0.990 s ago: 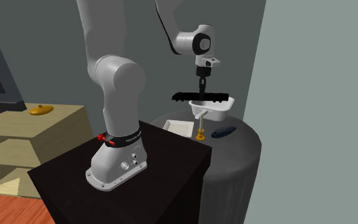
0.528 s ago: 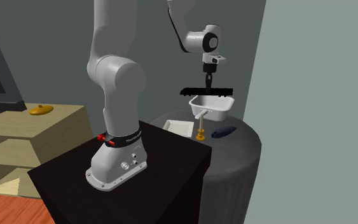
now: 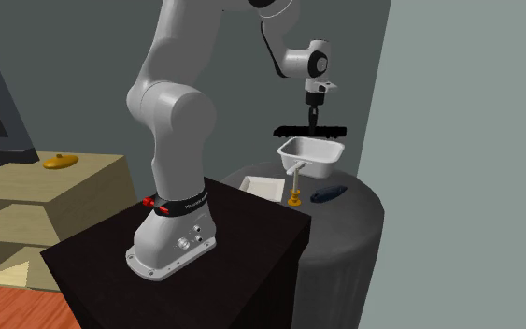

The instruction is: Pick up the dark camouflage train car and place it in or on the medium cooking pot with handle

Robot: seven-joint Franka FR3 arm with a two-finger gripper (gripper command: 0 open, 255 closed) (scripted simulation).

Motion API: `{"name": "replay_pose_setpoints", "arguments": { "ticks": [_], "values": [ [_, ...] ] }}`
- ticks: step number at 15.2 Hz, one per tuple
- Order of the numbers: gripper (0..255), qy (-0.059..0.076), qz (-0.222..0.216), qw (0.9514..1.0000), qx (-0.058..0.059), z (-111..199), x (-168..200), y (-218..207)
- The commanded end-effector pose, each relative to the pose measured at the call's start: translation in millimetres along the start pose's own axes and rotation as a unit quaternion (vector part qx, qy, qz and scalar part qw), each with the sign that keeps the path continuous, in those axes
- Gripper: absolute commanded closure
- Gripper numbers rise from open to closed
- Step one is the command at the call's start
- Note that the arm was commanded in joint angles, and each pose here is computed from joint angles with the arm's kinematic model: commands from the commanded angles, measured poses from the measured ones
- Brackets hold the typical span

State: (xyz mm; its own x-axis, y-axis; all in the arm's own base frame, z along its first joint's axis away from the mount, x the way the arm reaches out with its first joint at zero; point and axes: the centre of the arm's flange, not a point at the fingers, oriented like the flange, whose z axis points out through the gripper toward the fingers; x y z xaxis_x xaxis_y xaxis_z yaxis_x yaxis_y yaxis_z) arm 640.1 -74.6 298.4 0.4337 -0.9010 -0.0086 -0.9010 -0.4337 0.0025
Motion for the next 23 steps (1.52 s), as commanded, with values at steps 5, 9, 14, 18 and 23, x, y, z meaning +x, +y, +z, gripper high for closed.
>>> {"name": "replay_pose_setpoints", "arguments": {
  "ticks": [5, 9, 14, 18, 23],
  "values": [
    [255, 0.000, 0.000, 1.0000, 0.000, 31.7, 0.4, -1.1],
    [255, 0.000, 0.000, 1.0000, 0.000, 52.9, 0.5, -1.0],
    [255, 0.000, 0.000, 1.0000, 0.000, 71.4, 0.7, -1.2],
    [255, 0.000, 0.000, 1.0000, 0.000, 71.4, 0.8, -1.2],
    [0, 0.000, 0.000, 1.0000, 0.000, 71.3, 0.8, -1.2]
  ]
}}
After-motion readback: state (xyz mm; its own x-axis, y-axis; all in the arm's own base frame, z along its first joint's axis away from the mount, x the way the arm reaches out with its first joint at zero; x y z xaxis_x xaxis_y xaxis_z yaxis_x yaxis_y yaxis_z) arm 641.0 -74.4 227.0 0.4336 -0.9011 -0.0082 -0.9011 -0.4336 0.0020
